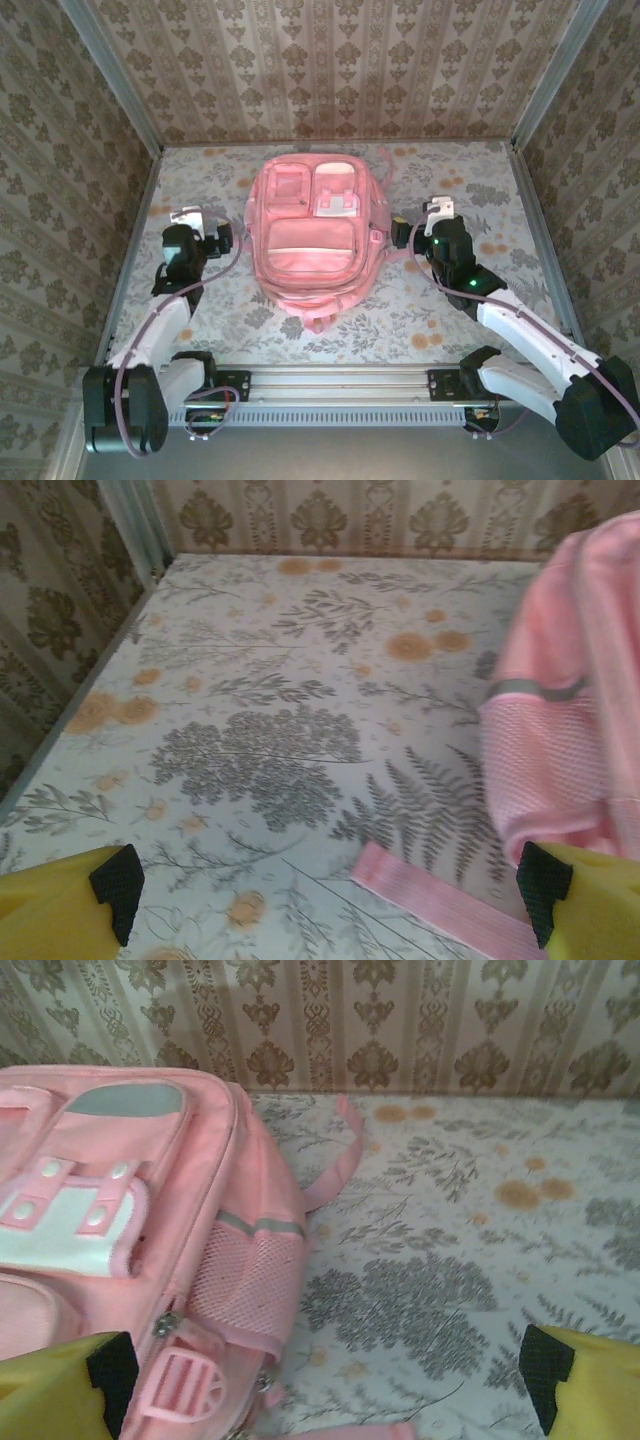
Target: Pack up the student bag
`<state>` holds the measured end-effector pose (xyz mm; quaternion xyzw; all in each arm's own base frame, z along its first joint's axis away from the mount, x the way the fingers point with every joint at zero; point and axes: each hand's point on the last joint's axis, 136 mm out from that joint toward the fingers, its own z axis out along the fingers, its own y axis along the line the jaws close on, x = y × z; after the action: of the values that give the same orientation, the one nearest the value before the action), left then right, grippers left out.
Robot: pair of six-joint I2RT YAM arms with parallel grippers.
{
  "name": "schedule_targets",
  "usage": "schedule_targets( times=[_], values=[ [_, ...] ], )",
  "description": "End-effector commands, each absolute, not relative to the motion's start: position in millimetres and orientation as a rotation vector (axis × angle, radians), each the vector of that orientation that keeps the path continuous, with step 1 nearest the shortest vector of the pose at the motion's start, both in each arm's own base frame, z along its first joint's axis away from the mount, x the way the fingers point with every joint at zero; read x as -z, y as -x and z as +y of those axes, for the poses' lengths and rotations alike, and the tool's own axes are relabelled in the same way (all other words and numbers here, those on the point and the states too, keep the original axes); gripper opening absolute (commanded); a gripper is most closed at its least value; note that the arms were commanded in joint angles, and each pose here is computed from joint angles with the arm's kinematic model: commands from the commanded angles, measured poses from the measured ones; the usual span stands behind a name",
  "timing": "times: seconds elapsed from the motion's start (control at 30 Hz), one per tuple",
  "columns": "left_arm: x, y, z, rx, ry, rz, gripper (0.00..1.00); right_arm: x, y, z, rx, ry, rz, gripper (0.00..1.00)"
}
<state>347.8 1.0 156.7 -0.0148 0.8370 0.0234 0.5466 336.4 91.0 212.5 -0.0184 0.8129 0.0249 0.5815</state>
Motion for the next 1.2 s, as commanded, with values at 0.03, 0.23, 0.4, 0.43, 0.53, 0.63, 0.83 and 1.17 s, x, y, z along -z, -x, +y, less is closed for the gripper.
schedule_targets(
  times=[0.03,0.23,0.4,0.43,0.53,0.63,0.83,1.17],
  values=[
    [-127.1,-363.5,33.7,-0.126,0.130,1.999,1.00,-225.4,-355.3,59.4,0.191,0.007,1.744,1.00],
    [-117.9,-383.3,25.0,0.011,0.081,1.933,1.00,-167.7,-362.1,-10.4,0.360,-0.223,1.840,1.00],
    [-110.3,-378.9,12.6,-0.054,-0.005,1.767,1.00,-138.2,-341.7,-69.5,0.352,-0.515,1.747,1.00],
    [-108.5,-375.5,15.4,-0.099,0.012,1.750,1.00,-138.4,-339.2,-71.7,0.310,-0.529,1.725,1.00],
    [-98.5,-383.1,14.4,-0.103,0.015,1.849,1.00,-130.3,-339.5,-80.5,0.249,-0.559,1.662,1.00],
    [-92.5,-398.5,-8.6,-0.033,-0.127,1.935,1.00,-120.4,-354.3,-58.8,0.134,-0.388,1.721,1.00],
    [-94.0,-400.3,-6.8,-0.051,-0.113,1.933,1.00,-95.0,-397.1,3.3,-0.049,-0.003,1.949,1.00],
    [-93.6,-400.3,-6.0,-0.043,-0.111,1.935,1.00,-100.1,-396.8,-13.9,0.118,-0.122,1.898,1.00]
  ],
)
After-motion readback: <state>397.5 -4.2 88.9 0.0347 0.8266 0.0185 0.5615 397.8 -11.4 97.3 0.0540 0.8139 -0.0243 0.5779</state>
